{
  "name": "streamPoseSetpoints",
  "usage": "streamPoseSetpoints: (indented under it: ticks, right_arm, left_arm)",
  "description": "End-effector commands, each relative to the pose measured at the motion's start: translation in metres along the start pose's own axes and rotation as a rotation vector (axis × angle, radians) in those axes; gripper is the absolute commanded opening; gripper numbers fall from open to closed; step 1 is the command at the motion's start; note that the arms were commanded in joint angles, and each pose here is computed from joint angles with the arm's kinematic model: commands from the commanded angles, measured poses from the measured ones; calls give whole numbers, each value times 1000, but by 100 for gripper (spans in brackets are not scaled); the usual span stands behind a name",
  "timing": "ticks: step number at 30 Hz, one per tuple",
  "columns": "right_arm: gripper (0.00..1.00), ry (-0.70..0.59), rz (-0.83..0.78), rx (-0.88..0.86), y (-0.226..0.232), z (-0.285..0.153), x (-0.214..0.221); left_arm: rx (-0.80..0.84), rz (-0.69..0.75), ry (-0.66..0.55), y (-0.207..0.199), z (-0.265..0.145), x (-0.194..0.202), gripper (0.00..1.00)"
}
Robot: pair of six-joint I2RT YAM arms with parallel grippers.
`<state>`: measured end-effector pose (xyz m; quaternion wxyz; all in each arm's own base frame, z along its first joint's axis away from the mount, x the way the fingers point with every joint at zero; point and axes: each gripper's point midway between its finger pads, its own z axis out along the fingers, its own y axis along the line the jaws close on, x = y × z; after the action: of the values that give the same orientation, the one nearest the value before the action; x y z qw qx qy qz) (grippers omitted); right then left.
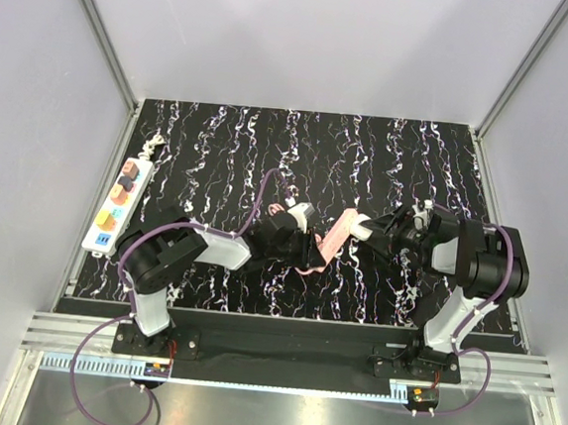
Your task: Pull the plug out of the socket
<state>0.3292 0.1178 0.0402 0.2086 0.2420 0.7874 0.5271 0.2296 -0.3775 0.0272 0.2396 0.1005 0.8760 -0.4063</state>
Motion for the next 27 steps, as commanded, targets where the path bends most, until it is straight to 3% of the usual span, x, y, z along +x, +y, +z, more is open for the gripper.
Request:
streamPoseSetpoints:
  ticks: [1,27]
  right_arm:
    - [78,1,-8,-10,-6,6,-6]
    - [58,5,3,-95,-4,19,-16]
  left_arm:
    - [-231,-34,133,55,-9,45,0]
    - [-339,73,167,60,-15,50,0]
